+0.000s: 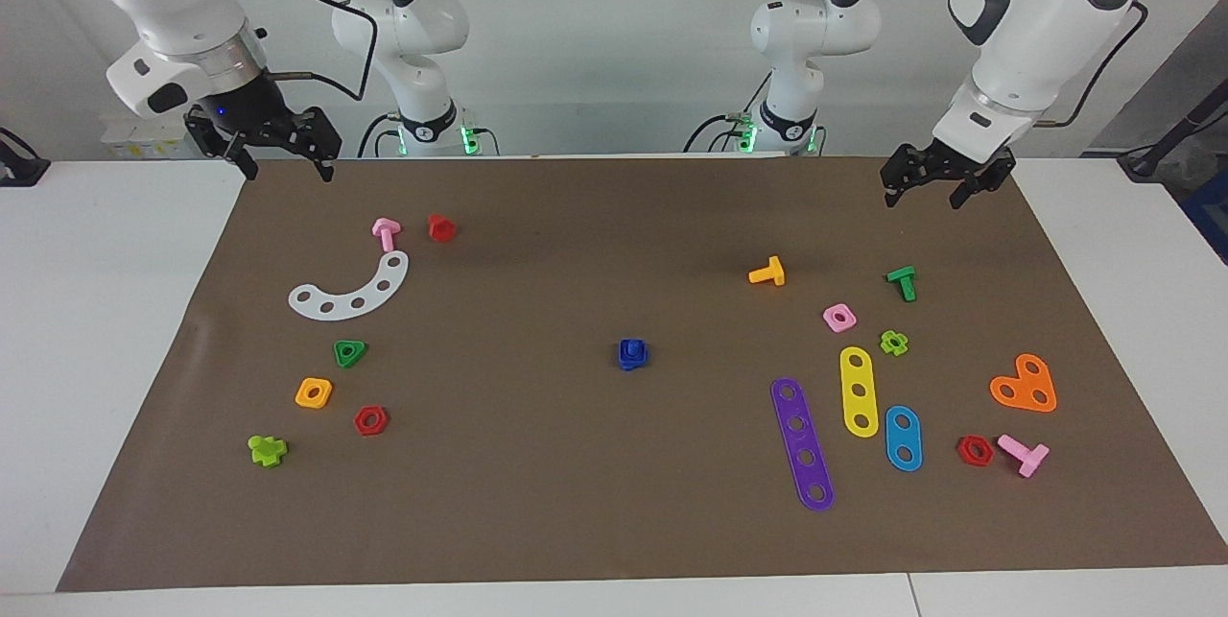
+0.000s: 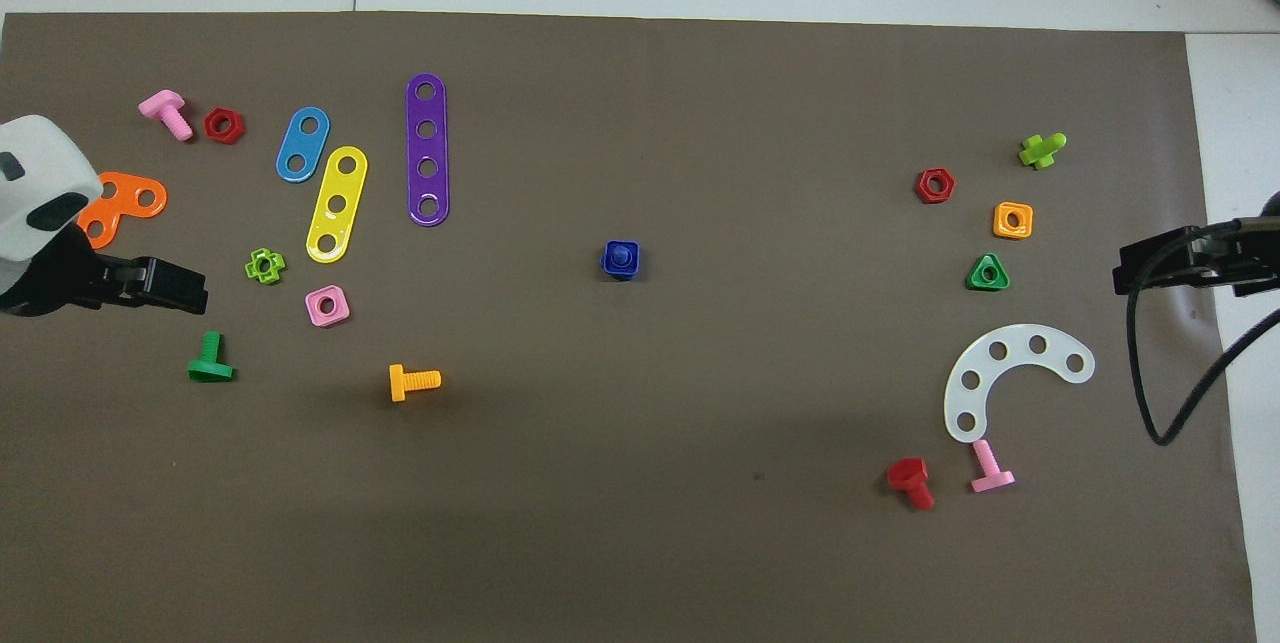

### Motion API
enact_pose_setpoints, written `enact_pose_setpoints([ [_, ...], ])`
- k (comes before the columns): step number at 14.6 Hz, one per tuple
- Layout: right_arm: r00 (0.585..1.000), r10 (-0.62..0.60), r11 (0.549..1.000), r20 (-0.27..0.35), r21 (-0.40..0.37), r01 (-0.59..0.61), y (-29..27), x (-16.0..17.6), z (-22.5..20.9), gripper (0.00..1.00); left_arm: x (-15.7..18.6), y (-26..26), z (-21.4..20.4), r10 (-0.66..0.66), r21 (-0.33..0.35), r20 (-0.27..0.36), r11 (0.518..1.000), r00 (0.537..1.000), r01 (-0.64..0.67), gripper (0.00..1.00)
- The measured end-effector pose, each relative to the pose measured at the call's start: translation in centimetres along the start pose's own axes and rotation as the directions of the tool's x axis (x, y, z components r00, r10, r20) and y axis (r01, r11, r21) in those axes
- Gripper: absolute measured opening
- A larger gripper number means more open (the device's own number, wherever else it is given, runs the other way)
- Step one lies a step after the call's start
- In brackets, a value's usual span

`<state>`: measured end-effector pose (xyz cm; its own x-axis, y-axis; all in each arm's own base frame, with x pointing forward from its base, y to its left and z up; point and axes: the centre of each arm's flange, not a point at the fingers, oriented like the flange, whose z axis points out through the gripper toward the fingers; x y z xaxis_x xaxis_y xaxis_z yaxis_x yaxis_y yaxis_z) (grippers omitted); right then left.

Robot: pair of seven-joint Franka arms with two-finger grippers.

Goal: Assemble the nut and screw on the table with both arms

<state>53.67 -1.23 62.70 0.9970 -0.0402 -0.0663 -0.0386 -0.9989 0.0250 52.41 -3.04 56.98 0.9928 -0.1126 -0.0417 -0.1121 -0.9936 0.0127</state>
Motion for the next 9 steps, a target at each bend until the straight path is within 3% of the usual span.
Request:
enact_pose_setpoints([
  [9, 1.000, 0.000, 1.000, 0.000, 0.000, 0.000, 0.00, 0.00, 0.00, 1.00, -0.32, -0.64, -1.26, -0.012, 0.001, -0.027, 1.000, 1.000, 0.012, 1.00],
])
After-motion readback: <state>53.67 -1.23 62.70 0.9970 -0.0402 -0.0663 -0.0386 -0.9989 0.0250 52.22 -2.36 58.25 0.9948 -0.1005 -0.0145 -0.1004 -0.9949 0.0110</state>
